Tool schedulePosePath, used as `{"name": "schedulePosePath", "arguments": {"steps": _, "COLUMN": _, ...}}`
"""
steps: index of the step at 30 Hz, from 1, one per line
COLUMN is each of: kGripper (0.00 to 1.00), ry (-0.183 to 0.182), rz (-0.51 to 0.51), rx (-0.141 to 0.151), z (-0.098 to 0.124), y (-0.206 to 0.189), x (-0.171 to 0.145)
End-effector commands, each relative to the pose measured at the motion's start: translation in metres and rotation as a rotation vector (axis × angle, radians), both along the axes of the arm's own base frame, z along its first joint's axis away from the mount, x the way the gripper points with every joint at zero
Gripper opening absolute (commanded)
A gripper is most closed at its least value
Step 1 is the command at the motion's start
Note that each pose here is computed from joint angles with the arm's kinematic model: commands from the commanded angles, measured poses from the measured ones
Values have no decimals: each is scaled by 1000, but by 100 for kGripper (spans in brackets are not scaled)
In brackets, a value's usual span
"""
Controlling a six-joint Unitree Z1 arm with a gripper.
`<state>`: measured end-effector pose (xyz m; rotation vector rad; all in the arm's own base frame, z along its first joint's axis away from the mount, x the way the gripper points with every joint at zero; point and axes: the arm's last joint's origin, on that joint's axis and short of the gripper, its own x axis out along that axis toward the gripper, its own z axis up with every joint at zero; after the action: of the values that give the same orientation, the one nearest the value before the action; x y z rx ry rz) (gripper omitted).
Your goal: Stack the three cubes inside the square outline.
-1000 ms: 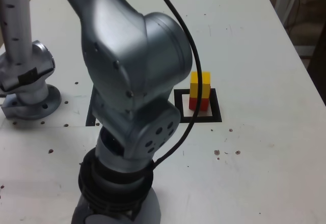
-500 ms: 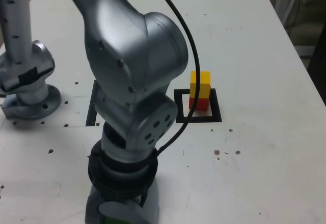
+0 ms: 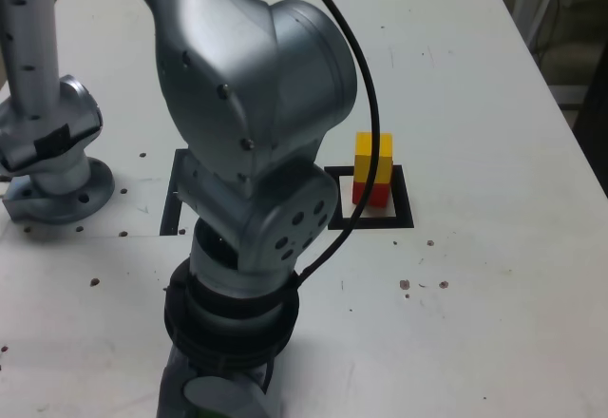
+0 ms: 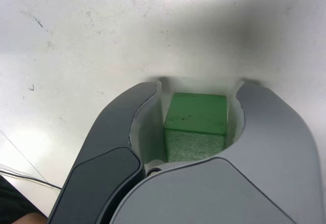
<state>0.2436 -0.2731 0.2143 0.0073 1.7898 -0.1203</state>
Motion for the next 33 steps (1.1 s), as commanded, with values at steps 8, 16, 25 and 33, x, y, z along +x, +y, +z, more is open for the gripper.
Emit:
{"name": "schedulePosePath", "arguments": {"steps": 8, "kGripper": 8, "ry": -46, "rz": -19, "rx": 3, "z": 10, "y": 2, "x": 1}}
{"name": "schedulePosePath", "arguments": {"steps": 16, "kGripper": 8, "ry": -108, "rz": -82, "rx": 11, "z": 39, "y": 25, "x": 4}}
{"name": "schedulePosePath", "arguments": {"steps": 25, "kGripper": 8, "ry": -111, "rz": -172, "rx": 64, "z": 84, "y": 62, "x": 22}}
{"name": "schedulePosePath", "arguments": {"steps": 33, "kGripper": 8, "ry": -168, "rz": -199, "rx": 90, "z": 122, "y": 95, "x": 42}}
